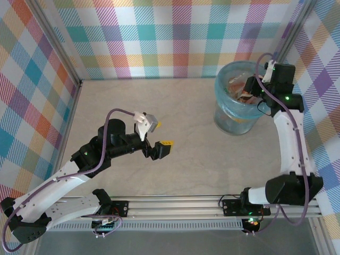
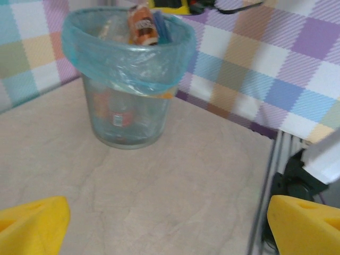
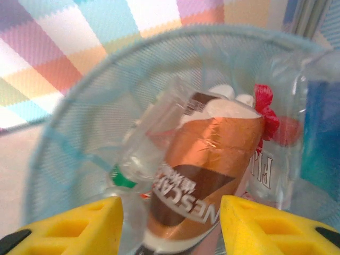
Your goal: Put the plastic bottles in the bin
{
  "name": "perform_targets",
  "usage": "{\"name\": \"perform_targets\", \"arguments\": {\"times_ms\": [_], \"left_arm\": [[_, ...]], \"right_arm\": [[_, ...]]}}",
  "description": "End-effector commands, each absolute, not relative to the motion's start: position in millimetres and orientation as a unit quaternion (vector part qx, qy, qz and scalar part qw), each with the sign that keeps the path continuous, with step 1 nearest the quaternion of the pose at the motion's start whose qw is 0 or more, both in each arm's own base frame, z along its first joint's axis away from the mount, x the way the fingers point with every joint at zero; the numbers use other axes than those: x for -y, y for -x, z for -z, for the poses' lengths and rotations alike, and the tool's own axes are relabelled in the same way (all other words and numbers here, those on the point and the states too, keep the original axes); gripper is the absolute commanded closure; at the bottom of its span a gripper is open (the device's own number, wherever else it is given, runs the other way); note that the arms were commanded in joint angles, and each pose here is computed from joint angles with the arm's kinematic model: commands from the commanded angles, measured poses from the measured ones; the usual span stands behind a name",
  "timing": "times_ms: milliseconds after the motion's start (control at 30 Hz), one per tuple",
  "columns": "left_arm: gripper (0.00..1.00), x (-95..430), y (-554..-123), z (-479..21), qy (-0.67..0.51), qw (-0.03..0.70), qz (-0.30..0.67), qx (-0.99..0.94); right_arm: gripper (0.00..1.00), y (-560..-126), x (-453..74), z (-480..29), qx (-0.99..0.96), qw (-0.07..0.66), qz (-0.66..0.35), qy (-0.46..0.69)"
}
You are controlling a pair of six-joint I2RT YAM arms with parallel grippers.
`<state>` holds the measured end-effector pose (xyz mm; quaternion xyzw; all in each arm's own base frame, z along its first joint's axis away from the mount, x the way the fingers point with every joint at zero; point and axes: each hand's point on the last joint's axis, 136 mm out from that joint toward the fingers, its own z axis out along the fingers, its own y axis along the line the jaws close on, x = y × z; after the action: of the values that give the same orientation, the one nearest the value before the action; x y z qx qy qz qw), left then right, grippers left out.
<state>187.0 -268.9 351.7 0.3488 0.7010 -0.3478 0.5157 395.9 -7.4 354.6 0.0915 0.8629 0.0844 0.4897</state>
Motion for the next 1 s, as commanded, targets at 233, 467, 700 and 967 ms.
{"name": "perform_targets", "arguments": {"times_ms": [233, 467, 700, 967], "left_arm": [[0.00, 158.1, -255.9, -353.4, -0.091, 0.650, 0.112, -0.746], [0.00, 53.9, -291.4, -281.1, 0.080, 0.631, -0.090, -0.766], [0.00, -19.9, -295.1, -217.3, 0.185, 0.612, -0.138, -0.757], [0.00, -7.4, -325.1, -160.5, 0.103, 0.597, -0.092, -0.790]], "right_arm": [[0.36, -295.6, -23.6, -421.9, -0.764, 0.620, -0.168, -0.057], [0.30, -263.3, -31.7, -312.6, -0.790, 0.590, -0.162, -0.030], [0.27, -270.5, -21.2, -214.9, -0.780, 0.604, -0.151, -0.062], [0.25, -288.1, -12.5, -146.6, -0.783, 0.610, -0.111, -0.049]]}}
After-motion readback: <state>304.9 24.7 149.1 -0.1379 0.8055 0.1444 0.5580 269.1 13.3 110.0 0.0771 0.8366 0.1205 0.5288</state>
